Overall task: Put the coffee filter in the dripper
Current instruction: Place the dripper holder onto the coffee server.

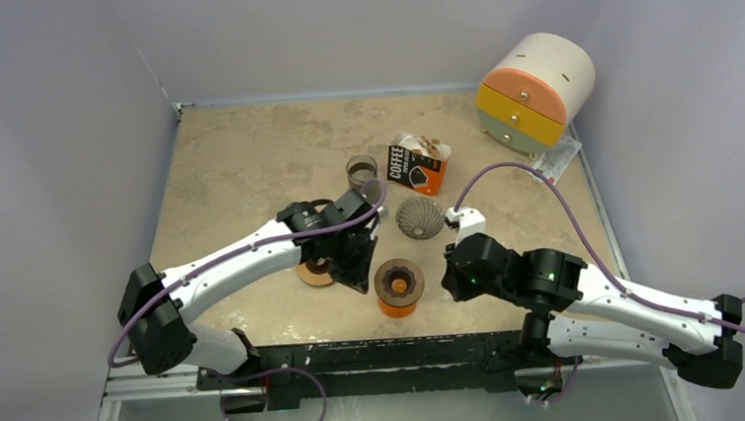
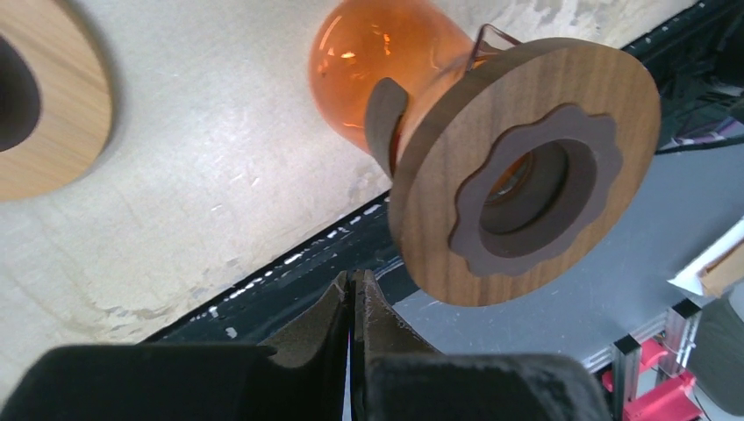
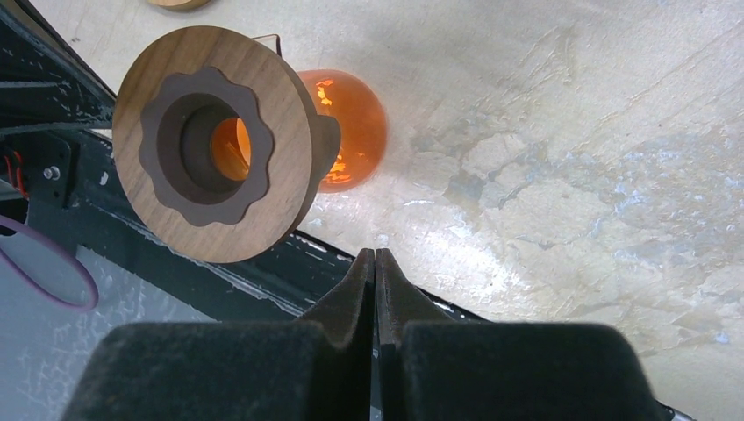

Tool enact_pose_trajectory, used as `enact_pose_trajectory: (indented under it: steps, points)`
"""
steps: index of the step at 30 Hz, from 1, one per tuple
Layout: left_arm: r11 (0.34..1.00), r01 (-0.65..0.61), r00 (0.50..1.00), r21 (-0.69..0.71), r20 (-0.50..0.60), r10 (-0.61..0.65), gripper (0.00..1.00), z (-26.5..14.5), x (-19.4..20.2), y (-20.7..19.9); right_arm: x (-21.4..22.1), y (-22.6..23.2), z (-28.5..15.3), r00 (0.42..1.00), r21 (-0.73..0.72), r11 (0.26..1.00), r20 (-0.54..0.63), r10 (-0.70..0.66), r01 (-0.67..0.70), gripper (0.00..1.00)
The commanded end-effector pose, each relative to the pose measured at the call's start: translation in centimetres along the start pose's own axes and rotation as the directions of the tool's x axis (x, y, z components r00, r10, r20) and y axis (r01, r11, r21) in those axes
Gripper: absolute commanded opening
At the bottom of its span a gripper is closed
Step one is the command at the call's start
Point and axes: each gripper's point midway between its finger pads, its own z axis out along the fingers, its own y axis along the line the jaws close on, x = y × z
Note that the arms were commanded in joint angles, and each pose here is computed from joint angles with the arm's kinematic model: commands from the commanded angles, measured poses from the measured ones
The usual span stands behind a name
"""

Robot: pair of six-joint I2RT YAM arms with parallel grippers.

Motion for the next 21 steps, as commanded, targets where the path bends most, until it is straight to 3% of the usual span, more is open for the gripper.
enact_pose_trajectory:
  steps: [1,8,13,21]
  points:
    - [0.998,-0.019,0.996,-0.062,0.084,0.025,0.0,-2.2,-1.4,0.4,-0.8,-0.3,-0.5,0.999,0.023,1.0,0.034,0.014,-0.015,0.0]
    - [0.993,-0.024,0.981,-0.116,0.191,0.046,0.23,-5.1,-2.7,1.3,-1.7,-0.5,-1.2,0.998,0.036,0.999,0.063,-0.003,0.001,0.0]
    - [0.986,0.0,0.966,-0.164,0.256,0.043,0.36,-7.0,-3.9,2.9,-2.8,-0.9,-1.9,0.995,0.062,0.998,0.092,-0.028,0.022,0.06]
    - [0.976,0.037,0.935,-0.216,0.351,0.042,0.54,-9.1,-6.4,5.4,-6.0,-1.8,-3.8,0.98,0.138,0.989,0.184,-0.08,0.055,0.39]
